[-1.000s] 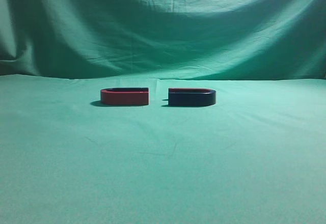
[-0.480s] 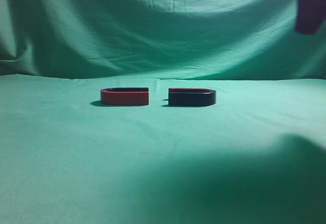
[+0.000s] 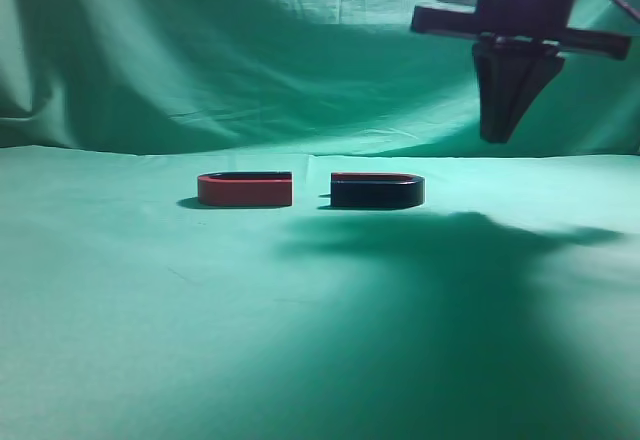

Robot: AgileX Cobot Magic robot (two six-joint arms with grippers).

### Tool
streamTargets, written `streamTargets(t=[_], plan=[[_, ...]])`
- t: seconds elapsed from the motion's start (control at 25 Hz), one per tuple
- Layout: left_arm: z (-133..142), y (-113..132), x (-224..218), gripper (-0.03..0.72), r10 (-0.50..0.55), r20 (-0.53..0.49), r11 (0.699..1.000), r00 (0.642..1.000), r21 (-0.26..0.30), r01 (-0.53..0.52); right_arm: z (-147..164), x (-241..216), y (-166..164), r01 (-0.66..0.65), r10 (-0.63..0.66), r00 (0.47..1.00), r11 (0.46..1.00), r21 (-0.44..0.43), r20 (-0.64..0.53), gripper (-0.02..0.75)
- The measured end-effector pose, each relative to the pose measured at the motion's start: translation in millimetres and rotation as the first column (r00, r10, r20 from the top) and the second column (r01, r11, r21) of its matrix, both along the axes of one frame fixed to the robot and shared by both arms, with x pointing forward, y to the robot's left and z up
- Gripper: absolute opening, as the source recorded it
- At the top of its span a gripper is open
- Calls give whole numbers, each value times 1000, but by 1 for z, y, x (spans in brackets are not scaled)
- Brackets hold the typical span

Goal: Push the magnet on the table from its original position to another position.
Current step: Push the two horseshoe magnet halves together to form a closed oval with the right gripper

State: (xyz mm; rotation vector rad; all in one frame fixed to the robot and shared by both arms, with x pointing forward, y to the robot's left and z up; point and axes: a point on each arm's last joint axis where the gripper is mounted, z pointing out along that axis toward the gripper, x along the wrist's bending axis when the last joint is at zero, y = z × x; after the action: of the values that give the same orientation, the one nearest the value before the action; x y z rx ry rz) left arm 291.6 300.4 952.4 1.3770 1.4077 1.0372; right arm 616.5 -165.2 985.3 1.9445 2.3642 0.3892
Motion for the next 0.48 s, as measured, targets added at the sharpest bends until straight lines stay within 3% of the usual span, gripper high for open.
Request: streamTargets(t=[0.48], plan=[[0,0,0,372,0,0,1000,1000,0,0,-41,32,31,-41,41,998,999,-7,-53,0]])
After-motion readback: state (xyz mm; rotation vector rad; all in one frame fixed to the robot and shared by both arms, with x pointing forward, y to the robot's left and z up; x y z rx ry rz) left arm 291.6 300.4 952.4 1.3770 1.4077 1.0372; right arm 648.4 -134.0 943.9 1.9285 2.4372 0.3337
